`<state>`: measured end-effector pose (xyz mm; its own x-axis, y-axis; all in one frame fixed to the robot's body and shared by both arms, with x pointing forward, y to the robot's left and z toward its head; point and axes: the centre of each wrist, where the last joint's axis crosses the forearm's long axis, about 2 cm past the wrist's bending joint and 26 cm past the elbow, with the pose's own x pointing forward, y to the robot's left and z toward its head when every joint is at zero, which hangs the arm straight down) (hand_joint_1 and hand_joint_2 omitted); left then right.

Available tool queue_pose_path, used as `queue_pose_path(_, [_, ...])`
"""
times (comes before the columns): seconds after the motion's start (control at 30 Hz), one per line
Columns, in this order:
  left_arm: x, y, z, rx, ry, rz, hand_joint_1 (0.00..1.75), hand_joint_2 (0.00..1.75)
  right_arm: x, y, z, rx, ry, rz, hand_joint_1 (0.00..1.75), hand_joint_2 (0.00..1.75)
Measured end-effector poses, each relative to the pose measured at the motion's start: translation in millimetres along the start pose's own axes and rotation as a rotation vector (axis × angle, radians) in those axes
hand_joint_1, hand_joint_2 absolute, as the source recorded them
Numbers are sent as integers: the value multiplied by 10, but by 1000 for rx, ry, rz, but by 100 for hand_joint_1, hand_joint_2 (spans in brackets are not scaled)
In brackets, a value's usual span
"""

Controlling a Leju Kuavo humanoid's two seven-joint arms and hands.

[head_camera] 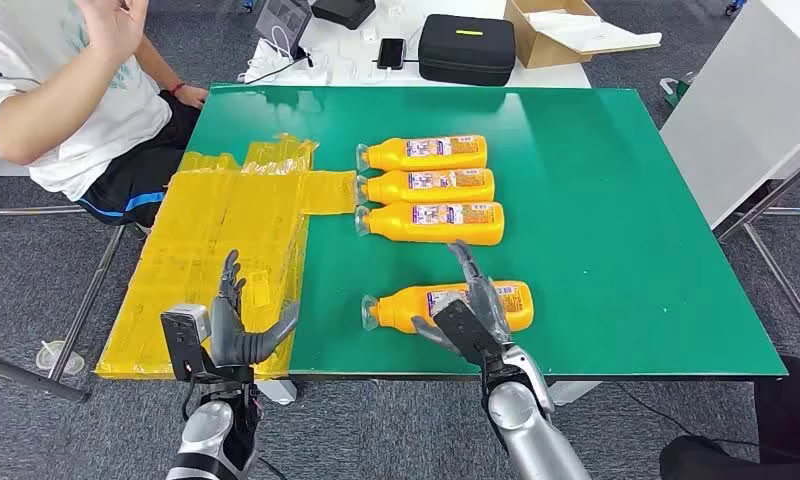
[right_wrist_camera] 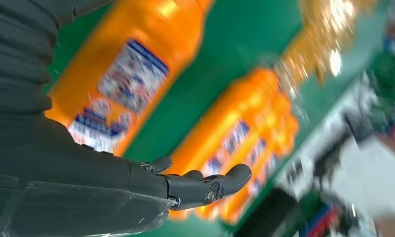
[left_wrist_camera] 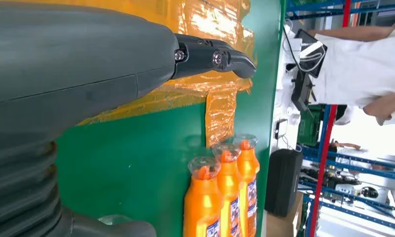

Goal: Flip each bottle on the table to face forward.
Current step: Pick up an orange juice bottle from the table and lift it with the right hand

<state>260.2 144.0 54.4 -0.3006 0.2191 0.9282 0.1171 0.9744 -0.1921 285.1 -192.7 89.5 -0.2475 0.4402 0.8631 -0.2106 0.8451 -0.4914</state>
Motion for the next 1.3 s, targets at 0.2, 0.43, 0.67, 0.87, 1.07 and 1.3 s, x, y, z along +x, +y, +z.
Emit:
queue_pose_path(0.2, [-20,24,9,-6,7,2,0,175,-114,-80,-55,126,35,62,0,175])
queue_pose_path(0.43, [-36,45,-21,-6,13,5,0,175,-201,-257,-191,275,61,165,0,175])
queue_pose_path(0.67, [-61,55,-9,-6,26,8,0,175,-240,-414,-283,323,80,276,0,175])
queue_pose_path(0.87, [-67,74,-27,9,27,-17,0,175,-239,-495,-356,359,97,361,0,175])
queue_pose_path(1.07, [-62,86,-76,15,22,-28,0,175,-253,-522,-418,406,114,409,0,175])
queue_pose_path(1.3, [-67,95,-93,16,24,-26,0,175,-272,-541,-446,432,123,430,0,175])
